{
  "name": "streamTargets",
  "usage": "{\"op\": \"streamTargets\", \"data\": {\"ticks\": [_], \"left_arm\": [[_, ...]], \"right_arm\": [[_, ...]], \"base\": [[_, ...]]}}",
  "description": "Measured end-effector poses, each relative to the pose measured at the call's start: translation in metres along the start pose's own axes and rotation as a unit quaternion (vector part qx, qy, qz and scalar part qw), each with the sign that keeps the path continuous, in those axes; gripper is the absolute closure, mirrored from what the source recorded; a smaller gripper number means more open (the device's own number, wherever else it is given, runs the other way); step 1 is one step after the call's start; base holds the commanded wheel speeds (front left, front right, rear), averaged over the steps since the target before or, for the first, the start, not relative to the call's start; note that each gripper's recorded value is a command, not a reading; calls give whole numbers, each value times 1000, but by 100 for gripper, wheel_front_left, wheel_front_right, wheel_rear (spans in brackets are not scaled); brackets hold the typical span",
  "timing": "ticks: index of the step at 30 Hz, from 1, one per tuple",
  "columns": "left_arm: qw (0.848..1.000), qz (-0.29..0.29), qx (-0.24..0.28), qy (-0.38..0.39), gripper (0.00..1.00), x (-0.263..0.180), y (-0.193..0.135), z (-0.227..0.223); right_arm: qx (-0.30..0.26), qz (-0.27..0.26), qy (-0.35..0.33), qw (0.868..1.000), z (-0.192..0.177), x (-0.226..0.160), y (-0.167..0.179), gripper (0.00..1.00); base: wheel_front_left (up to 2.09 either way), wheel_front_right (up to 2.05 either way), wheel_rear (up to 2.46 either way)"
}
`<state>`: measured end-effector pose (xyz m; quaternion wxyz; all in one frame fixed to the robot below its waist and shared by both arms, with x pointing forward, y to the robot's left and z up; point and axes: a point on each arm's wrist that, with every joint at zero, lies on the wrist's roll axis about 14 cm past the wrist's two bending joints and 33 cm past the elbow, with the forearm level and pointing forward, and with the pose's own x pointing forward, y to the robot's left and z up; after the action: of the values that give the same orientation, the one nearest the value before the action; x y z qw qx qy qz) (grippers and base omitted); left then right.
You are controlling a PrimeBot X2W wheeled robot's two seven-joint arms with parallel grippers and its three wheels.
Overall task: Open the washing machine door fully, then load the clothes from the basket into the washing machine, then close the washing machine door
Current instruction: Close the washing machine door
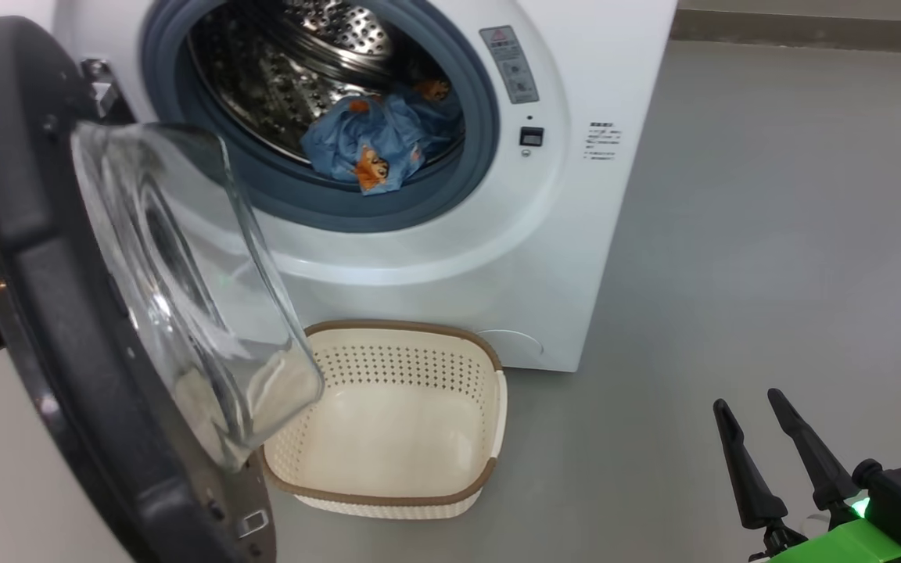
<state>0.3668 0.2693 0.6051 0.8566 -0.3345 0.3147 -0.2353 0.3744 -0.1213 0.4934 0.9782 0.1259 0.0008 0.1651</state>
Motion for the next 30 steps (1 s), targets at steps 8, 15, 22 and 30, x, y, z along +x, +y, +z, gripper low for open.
{"op": "streamTargets", "data": {"ticks": [8,15,22,30], "left_arm": [[999,-29,28,17,100,34,-21,-2],[998,-46,42,23,100,58,-33,-2],[996,-61,56,28,100,84,-45,2],[995,-73,67,26,100,109,-56,9]], "right_arm": [[4,-34,-8,999,4,-18,-13,0],[3,-62,-17,998,9,-34,-26,0],[2,-91,-25,996,14,-47,-39,0],[5,-119,-29,992,15,-59,-50,0]], "base": [[0,0,0],[0,0,0],[0,0,0],[0,0,0]]}}
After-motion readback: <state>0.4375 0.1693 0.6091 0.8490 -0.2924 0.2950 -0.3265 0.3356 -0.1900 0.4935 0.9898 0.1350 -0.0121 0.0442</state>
